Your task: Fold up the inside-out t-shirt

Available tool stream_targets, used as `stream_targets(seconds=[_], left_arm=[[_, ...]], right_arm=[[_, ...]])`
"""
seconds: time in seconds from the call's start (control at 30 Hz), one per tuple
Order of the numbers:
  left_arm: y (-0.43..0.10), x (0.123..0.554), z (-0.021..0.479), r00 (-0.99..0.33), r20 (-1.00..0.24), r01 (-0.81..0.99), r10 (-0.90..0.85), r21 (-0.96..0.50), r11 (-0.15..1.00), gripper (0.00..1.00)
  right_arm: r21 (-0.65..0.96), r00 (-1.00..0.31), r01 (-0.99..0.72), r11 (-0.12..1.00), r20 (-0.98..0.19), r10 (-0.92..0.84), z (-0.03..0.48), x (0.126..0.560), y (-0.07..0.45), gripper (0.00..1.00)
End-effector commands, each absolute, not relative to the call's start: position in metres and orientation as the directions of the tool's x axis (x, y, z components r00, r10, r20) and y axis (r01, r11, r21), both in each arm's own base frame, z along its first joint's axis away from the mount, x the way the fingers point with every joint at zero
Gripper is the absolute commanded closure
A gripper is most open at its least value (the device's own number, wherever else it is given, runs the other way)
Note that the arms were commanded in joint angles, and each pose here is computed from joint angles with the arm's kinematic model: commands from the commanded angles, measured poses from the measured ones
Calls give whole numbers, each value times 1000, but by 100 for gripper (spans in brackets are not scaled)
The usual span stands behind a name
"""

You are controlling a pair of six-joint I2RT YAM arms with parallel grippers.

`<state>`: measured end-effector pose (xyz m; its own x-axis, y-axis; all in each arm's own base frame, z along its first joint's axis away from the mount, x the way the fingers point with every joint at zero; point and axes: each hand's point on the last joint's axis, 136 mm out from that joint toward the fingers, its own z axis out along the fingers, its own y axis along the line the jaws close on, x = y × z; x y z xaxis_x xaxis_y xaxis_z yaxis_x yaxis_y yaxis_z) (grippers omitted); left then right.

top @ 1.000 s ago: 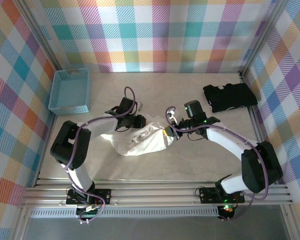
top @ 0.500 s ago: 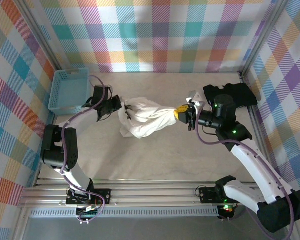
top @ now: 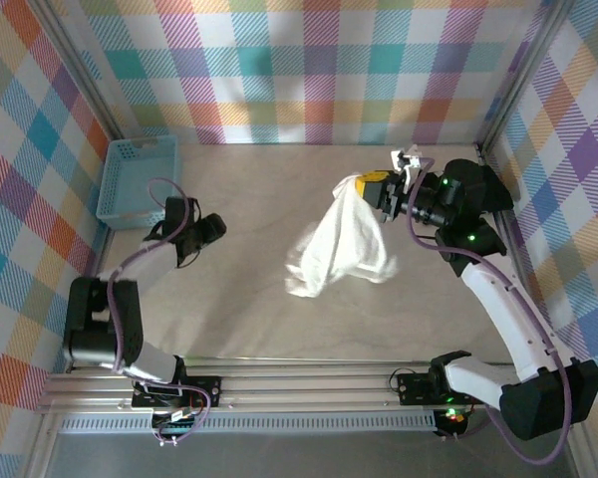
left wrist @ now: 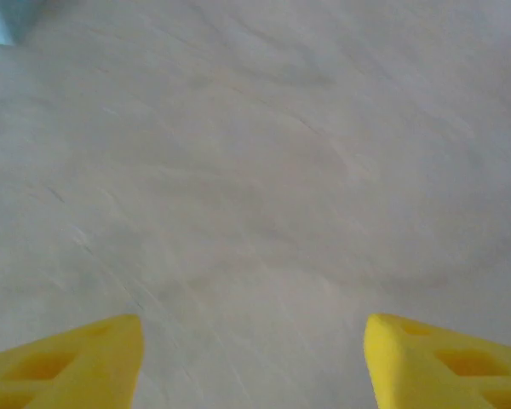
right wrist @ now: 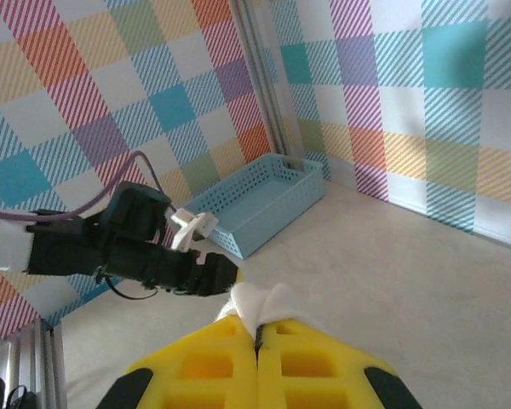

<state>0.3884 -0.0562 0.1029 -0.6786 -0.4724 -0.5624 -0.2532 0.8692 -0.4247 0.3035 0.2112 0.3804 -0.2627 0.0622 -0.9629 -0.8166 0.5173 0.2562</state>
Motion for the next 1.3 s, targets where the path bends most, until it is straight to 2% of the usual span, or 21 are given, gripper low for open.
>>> stream_targets(seconds=[0.0,0.17,0.3,0.4,0.47,0.6,0.67,0.73,0.83,0.93,1.1,1.27], left_arm=[[-124,379,139,-699,-597,-2,-393,-548,836,22],[-229,364,131,-792,-594,259,-142,-537,803,16],[-257,369,123,-815,-568,263,-115,-539,800,15],[-229,379,129,-787,-581,150,-207,-505,850,15],[-196,384,138,-744,-603,55,-288,-485,873,15],[-118,378,160,-606,-663,-129,-441,-465,876,16],[-88,366,174,-535,-712,-192,-455,-422,886,15],[-77,355,184,-500,-744,-193,-443,-402,895,16],[-85,343,190,-507,-747,-124,-430,-431,894,16],[-106,336,185,-556,-721,-39,-413,-473,880,16],[-139,322,174,-635,-700,77,-325,-476,876,16],[-181,310,156,-754,-638,194,-157,-445,874,16]], right_arm=[[277,-287,-830,484,-956,56,369,304,217,100],[290,-314,-823,489,-949,36,355,311,218,100],[314,-304,-836,450,-948,95,388,318,224,100],[346,-306,-878,331,-937,167,443,315,239,100],[312,-281,-919,243,-947,155,476,298,259,100],[233,-217,-962,143,-969,117,504,261,278,100],[229,-219,-953,199,-973,73,479,262,273,100],[274,-282,-921,277,-959,10,433,270,268,100],[363,-426,-853,374,-899,-99,353,275,257,100],[447,-578,-769,457,-791,-200,268,266,246,100],[592,-743,-660,462,-606,-284,173,223,247,100],[655,-775,-631,415,-525,-351,142,193,253,100]])
